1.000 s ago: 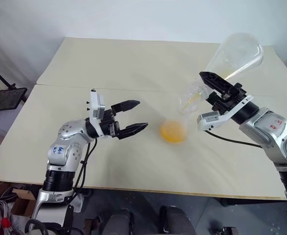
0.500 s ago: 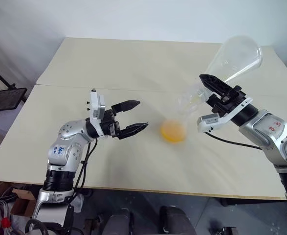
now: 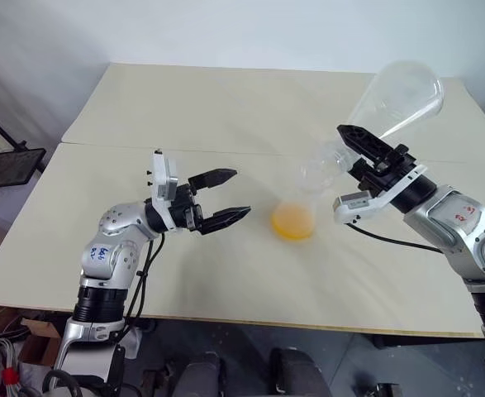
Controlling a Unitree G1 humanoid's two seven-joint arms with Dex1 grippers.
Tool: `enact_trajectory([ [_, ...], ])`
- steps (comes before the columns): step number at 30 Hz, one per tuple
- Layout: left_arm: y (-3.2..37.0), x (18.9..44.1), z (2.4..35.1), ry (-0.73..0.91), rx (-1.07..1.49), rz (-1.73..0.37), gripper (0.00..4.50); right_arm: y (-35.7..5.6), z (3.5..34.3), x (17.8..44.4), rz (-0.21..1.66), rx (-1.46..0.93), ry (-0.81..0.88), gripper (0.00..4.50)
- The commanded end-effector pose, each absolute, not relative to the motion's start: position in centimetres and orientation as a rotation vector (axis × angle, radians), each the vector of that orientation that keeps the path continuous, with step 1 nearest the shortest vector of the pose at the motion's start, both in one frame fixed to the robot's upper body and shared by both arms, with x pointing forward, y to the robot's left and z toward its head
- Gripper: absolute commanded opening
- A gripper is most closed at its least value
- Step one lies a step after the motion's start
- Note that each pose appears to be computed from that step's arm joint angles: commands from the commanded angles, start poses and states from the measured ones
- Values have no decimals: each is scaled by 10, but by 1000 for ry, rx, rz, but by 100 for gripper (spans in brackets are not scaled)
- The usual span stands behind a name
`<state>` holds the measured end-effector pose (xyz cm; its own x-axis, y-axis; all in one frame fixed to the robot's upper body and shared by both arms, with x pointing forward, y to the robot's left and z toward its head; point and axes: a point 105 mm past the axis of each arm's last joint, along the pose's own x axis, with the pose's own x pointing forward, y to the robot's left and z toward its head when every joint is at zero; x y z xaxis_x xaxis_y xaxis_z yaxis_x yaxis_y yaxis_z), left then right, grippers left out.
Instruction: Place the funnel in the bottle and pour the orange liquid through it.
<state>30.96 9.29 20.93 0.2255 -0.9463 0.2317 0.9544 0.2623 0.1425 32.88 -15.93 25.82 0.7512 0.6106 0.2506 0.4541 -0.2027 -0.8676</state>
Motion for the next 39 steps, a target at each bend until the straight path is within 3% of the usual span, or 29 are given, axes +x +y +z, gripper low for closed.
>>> enact_trajectory([
  [1, 91, 308, 219, -343, 0, -1320, 450, -165, 282, 322, 93, -1742, -856, 249],
  [8, 92, 308, 219, -342, 2, -1318, 450, -172, 303, 317, 68, -1503, -853, 249],
  [11, 93, 307, 219, -342, 3, -1316, 450, -185, 311, 317, 67, -1298, -793, 249],
  [15, 94, 307, 218, -338, 3, -1317, 450, -235, 322, 321, -40, -853, -668, 249],
  [24, 93, 307, 217, -330, 3, -1328, 450, -307, 279, 328, -19, -132, -440, 249],
  [30, 93, 307, 217, -327, 6, -1335, 450, -319, 262, 336, 23, -4, -375, 249],
  [39, 93, 306, 217, -321, 10, -1336, 450, -323, 232, 355, 18, -36, -261, 249],
])
